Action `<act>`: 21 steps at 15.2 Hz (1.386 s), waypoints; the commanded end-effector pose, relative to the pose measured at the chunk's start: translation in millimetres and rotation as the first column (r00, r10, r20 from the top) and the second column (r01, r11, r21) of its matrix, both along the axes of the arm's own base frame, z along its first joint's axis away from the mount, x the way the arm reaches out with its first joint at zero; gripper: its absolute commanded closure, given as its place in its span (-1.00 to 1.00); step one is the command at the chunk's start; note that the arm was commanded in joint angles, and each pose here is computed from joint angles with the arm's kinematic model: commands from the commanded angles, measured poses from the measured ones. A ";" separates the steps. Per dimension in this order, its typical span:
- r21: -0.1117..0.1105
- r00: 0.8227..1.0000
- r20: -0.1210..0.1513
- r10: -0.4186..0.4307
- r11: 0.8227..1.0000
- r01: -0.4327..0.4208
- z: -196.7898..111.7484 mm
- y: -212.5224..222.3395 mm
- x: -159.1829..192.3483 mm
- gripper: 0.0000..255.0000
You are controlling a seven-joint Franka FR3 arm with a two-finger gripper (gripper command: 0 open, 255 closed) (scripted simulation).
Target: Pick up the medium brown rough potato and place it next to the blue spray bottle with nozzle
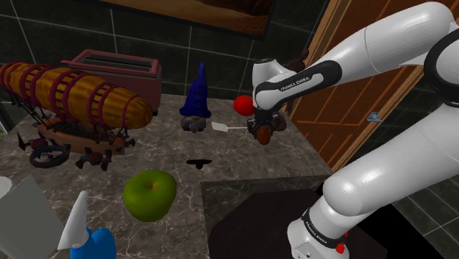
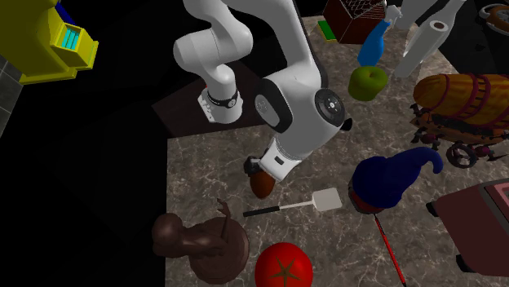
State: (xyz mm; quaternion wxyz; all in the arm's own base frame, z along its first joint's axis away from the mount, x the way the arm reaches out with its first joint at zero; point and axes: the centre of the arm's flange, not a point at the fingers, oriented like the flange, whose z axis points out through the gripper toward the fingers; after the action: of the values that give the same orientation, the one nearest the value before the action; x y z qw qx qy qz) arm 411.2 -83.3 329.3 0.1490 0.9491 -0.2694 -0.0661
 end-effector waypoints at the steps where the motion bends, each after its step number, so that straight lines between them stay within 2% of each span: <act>1: 0.000 1.000 0.000 0.000 1.000 0.000 9.2 0.1 -0.5 1.00; 21: 0.000 1.000 0.000 0.000 1.000 0.000 114.8 0.1 -0.5 1.00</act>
State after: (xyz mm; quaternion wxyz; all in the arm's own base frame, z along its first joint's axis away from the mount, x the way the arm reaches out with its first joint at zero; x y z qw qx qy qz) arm 410.9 -83.4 438.2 0.1490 0.9491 -0.2694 -0.0660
